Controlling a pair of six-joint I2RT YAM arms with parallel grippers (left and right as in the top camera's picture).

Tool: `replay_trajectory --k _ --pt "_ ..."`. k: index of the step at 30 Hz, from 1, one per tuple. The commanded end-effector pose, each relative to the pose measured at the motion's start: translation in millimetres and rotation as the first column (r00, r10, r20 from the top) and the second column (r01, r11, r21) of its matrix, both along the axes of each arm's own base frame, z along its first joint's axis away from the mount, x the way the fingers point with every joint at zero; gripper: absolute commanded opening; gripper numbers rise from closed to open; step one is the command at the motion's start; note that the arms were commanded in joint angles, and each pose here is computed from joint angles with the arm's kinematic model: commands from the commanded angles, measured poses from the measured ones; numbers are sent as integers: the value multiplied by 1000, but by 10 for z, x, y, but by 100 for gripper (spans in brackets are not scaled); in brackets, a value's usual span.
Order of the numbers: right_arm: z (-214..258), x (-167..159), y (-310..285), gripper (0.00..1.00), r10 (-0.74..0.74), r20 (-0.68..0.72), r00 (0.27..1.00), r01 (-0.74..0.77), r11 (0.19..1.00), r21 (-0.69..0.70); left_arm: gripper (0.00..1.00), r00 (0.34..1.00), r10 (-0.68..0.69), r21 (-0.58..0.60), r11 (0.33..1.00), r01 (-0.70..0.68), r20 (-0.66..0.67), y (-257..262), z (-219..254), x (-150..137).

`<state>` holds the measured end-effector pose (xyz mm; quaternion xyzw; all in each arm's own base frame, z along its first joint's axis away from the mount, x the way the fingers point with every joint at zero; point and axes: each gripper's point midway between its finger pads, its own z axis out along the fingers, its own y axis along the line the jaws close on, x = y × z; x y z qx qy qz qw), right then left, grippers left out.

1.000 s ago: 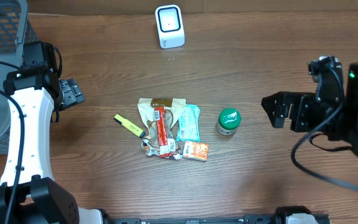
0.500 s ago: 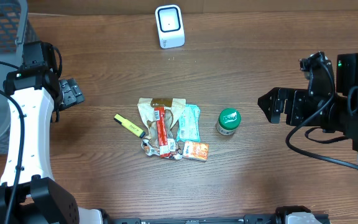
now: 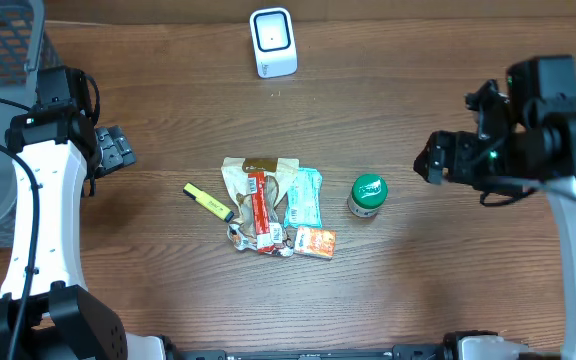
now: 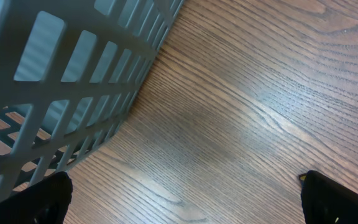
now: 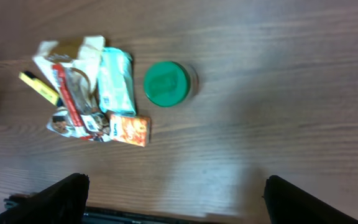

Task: Scan the item barcode
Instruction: 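Raise the right gripper and move it over the green-lidded jar, then lower the right gripper around the green-lidded jar and close it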

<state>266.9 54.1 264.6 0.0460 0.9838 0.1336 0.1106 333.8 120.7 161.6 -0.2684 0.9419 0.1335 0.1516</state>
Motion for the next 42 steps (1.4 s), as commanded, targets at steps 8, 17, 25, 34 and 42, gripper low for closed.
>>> replay_trajectory --k 8,17,25,34,42 --pt "-151 161 -2 93 -52 -50 997 52 999 -5 100 1000 -13 13 1000 12 23 21 103 20" --pt "-218 320 298 100 -3 9 1000 4 994 -107 100 1000 -13 13 1000 12 23 21 103 20" --pt "-622 379 566 100 35 -127 991 -53 988 -145 100 1000 -13 13 1000 12 23 21 103 20" --pt "-1069 460 599 100 4 -255 967 -50 983 -177 100 1000 -13 13 1000 12 23 21 103 20" --pt "-1458 501 611 100 -31 -250 968 -14 984 -175 100 1000 -13 13 1000 12 23 21 103 20"
